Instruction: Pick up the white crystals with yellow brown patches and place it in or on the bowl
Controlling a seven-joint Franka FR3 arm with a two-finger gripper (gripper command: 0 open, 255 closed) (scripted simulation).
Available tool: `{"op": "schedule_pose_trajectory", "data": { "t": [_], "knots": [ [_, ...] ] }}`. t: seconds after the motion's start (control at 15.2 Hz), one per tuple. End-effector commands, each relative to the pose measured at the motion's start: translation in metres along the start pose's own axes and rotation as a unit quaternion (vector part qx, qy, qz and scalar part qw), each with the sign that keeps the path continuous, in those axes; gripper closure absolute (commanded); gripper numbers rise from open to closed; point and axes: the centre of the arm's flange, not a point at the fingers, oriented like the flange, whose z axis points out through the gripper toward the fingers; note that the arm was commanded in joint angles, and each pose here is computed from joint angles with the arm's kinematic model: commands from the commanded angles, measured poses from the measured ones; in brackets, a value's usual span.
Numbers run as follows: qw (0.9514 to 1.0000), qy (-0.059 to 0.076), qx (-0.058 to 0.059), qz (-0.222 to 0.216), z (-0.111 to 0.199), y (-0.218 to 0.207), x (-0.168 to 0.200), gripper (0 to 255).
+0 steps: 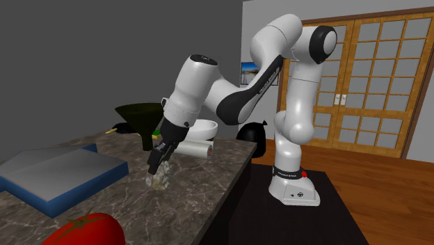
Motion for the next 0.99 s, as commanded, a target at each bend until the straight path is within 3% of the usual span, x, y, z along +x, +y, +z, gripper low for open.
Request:
{"op": "schedule_pose_trajectory", "data": {
  "t": [0.0, 0.92],
  "knots": [
    [1.0000, -0.001, -0.001, 0.000, 0.001, 0.000, -0.001, 255],
    [1.0000, -0.001, -0.001, 0.000, -0.056, 0.001, 0.028, 255]
  ]
}}
